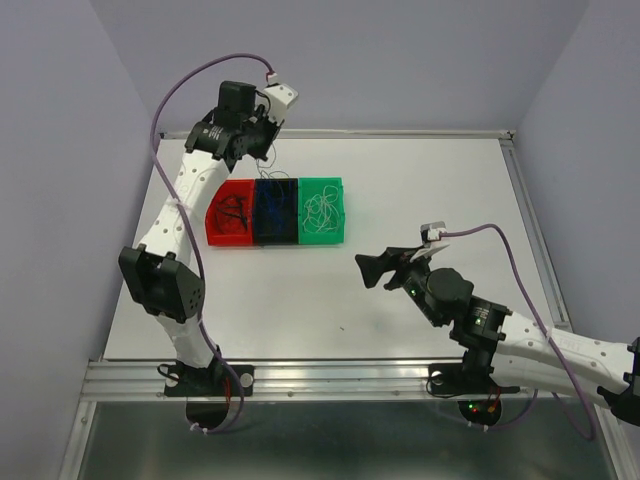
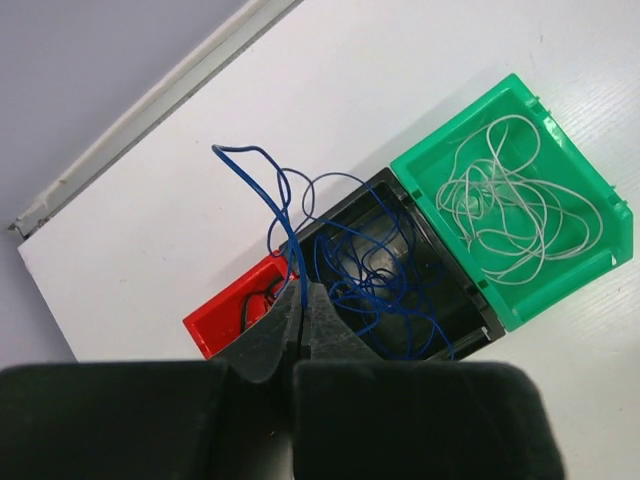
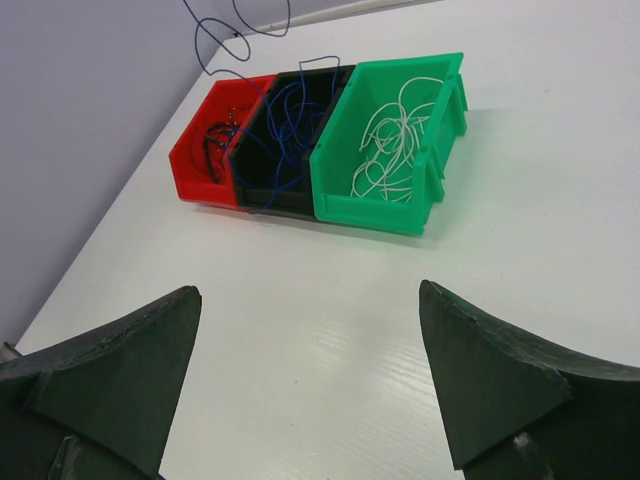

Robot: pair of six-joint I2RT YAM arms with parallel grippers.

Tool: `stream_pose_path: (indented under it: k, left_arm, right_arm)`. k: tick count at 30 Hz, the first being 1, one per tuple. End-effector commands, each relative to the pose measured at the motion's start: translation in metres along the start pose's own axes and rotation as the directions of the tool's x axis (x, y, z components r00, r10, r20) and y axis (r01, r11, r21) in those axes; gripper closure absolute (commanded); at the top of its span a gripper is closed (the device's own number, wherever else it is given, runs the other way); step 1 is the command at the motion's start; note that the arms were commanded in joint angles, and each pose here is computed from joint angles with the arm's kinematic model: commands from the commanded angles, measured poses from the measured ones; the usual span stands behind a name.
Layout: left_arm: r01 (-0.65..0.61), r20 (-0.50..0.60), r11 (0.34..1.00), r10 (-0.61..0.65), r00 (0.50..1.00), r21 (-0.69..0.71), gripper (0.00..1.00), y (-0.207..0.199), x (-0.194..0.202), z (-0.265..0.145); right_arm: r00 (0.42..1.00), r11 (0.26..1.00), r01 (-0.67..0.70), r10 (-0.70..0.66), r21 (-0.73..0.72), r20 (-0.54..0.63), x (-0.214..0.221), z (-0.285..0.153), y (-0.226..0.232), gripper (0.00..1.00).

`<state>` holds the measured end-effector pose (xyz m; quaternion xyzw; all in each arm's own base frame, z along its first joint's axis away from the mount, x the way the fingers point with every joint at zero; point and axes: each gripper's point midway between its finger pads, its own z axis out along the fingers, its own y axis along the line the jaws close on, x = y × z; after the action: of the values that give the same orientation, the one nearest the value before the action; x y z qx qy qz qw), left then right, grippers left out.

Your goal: Untangle the cables

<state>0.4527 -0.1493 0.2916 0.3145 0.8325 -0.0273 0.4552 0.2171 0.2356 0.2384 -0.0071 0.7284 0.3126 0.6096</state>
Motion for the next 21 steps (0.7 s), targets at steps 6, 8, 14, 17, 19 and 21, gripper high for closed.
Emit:
stream_pose_path:
  k: [6, 8, 14, 17, 19, 21]
  left_arm:
    - [-0.013, 0.217, 0.997, 0.030, 0.976, -0.082, 1.00, 0.028, -0.089, -0.057]
    - [-0.014, 0.244, 0.997, 0.031, 0.969, -0.071, 1.00, 0.027, -0.099, -0.068]
    - [0.008, 0.308, 0.998, 0.012, 0.951, -0.063, 1.00, 0.023, -0.108, -0.081]
    - [0.006, 0.335, 0.999, 0.005, 0.942, -0.032, 1.00, 0.017, -0.112, -0.084]
    - [-0.003, 0.321, 1.000, 0.000, 0.947, 0.008, 1.00, 0.008, -0.102, -0.076]
    - [-0.009, 0.306, 0.999, -0.002, 0.952, 0.032, 1.00, 0.002, -0.094, -0.068]
  right_arm:
    - [1.000, 1.000, -0.011, 0.011, 0.003, 0.026, -0.003, 0.002, 0.002, 0.06]
    - [1.000, 1.000, -0.007, 0.007, 0.006, 0.023, -0.002, 0.003, 0.001, 0.06]
    - [1.000, 1.000, -0.006, 0.006, 0.003, 0.023, -0.002, 0.004, 0.003, 0.06]
    - [1.000, 1.000, -0.006, 0.006, 0.003, 0.020, -0.001, 0.005, 0.003, 0.06]
    - [1.000, 1.000, -0.006, 0.006, 0.002, 0.021, -0.001, 0.004, 0.003, 0.06]
    - [1.000, 1.000, -0.006, 0.006, 0.002, 0.021, 0.000, 0.004, 0.002, 0.06]
